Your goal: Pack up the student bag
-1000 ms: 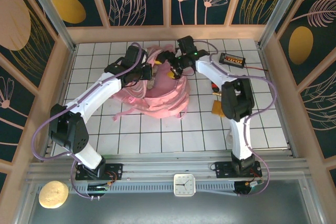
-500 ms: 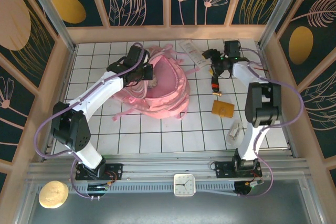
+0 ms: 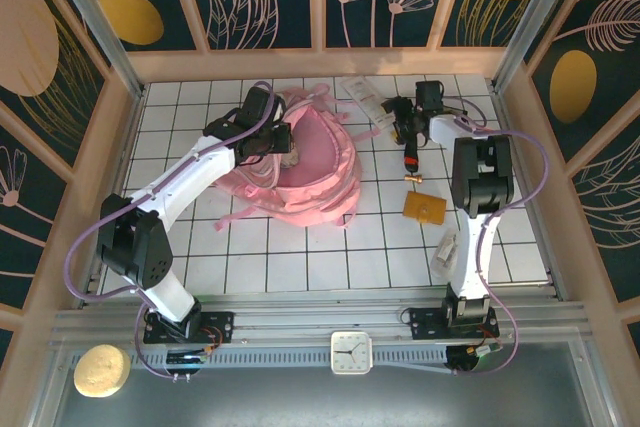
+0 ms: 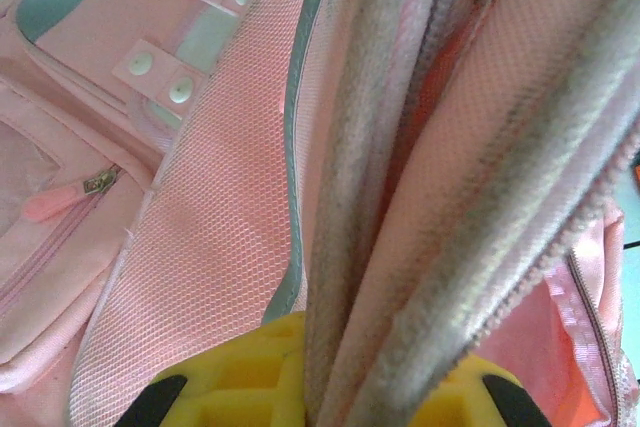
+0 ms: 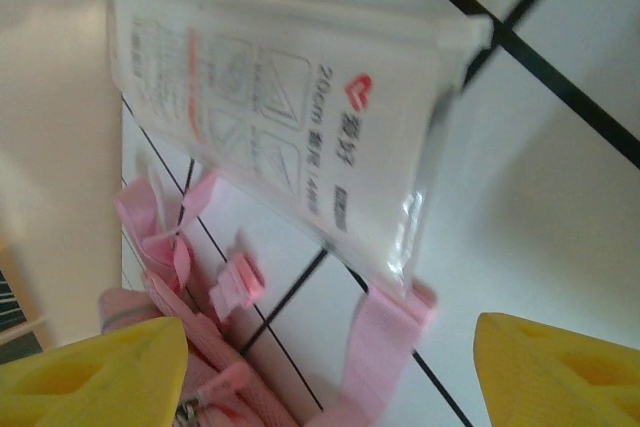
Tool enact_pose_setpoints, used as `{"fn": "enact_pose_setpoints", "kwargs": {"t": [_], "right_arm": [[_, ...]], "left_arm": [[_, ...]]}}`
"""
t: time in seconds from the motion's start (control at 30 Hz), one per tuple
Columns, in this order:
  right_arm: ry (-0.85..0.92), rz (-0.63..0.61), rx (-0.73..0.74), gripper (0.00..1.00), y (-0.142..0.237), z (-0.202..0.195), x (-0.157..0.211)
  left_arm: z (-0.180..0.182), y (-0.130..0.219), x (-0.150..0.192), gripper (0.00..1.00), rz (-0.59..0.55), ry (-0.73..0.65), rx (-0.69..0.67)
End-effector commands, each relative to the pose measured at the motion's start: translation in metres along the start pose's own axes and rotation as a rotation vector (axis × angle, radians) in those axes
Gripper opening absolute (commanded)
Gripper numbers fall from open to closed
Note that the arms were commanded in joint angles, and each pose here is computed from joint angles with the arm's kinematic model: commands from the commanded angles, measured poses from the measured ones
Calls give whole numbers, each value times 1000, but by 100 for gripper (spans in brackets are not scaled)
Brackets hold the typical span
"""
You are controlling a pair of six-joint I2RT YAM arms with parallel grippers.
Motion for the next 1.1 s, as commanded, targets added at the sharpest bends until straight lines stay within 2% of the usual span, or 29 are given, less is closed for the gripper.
{"fn": "enact_pose_setpoints", "kwargs": {"t": [0.0,0.27,0.47,0.57,0.77,0.93,1.07], "right_arm": [[-8,-26,20,75,-17,0,-4],[-14,-16,78,73,-36,-5,3],[-22,-34,87,67,-46,-7,1],[-25,-35,83,55,-51,-8,1],[-31,-44,83,0,-52,-9,-4],[24,-55,80,0,-32,4,-4],[87,-87,62,0,13,24,0]], "left_arm": [[-3,10,-14,0,-61,-6,-8],[1,8,-13,0,-56,-5,-22],[6,9,-12,0,-57,-3,-35],[8,9,-12,0,-53,-5,-41],[10,9,-12,0,-52,-3,-45],[11,10,-12,0,-59,5,-46],[12,10,-12,0,-71,17,-39]]}}
Point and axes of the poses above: each hand's point on the last joint's axis, 136 mm out from that joint toward the fingers, its own y axis back along the fingers, its own z axis along the line the jaws close on, x = y × z, the point moved 8 cm from there along y, back along the fingers, and after that the axes turned 10 degrees about y, right-handed, at the moved point
